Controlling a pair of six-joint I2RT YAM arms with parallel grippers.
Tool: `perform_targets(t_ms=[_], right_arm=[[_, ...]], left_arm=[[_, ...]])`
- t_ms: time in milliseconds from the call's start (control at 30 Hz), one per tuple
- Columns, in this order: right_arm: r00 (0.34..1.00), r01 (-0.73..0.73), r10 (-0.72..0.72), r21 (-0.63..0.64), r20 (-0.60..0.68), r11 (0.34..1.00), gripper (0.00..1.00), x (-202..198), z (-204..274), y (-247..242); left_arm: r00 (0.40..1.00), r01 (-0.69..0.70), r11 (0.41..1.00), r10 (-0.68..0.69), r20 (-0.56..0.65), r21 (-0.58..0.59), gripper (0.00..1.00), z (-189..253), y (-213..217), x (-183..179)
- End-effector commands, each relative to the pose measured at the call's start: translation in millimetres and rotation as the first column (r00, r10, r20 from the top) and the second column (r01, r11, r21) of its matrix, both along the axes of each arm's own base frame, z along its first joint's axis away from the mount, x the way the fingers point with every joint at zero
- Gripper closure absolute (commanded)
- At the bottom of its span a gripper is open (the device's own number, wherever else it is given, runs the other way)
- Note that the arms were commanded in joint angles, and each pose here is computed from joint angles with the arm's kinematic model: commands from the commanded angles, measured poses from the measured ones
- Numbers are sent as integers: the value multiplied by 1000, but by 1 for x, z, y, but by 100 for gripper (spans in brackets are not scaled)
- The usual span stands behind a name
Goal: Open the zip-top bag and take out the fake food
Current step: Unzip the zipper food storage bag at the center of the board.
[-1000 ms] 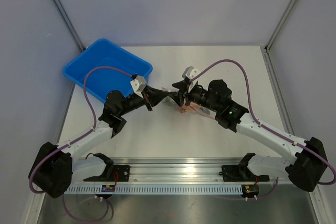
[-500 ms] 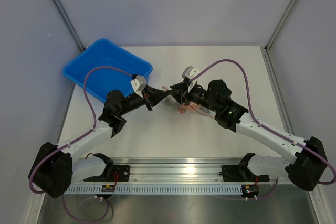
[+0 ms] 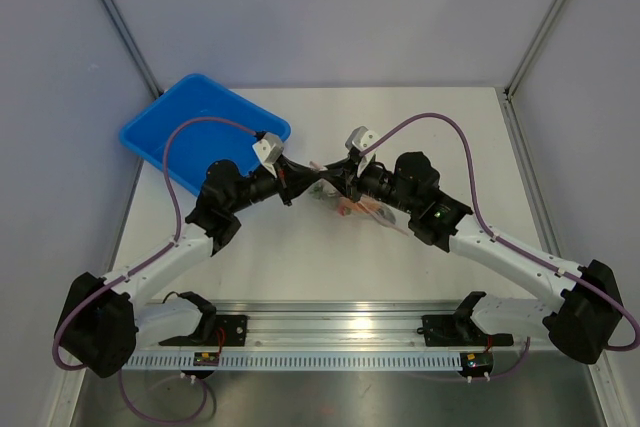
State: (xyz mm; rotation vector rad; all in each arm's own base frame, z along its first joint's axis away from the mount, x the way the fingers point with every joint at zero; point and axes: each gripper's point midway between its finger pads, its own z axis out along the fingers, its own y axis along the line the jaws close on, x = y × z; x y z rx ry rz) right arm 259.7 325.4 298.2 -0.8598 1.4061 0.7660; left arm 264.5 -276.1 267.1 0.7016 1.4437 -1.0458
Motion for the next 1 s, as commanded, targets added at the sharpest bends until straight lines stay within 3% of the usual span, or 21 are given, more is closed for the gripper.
perform_targets(t_ms=[0,167,300,700,967], right_arm=[[999,10,-11,32,36,999,86,-1,19,1],[999,21,-22,27,30,999,91,0,17,-2],[999,29,-29,26,28,999,91,-2,15,-5],[1000,0,0,5,-6,1000,93,-8,5,-4],[1000,-12,12,-2,-18,1000,94,-15,3,-8]], left_arm=[[997,-29,998,33,67,-58,100,35,3,3],[997,-40,997,44,59,-69,100,39,5,2],[993,-114,992,114,-15,-51,100,34,13,11],[987,-162,981,160,-33,-106,100,39,33,16],[962,-269,957,262,-75,-108,100,33,55,29]])
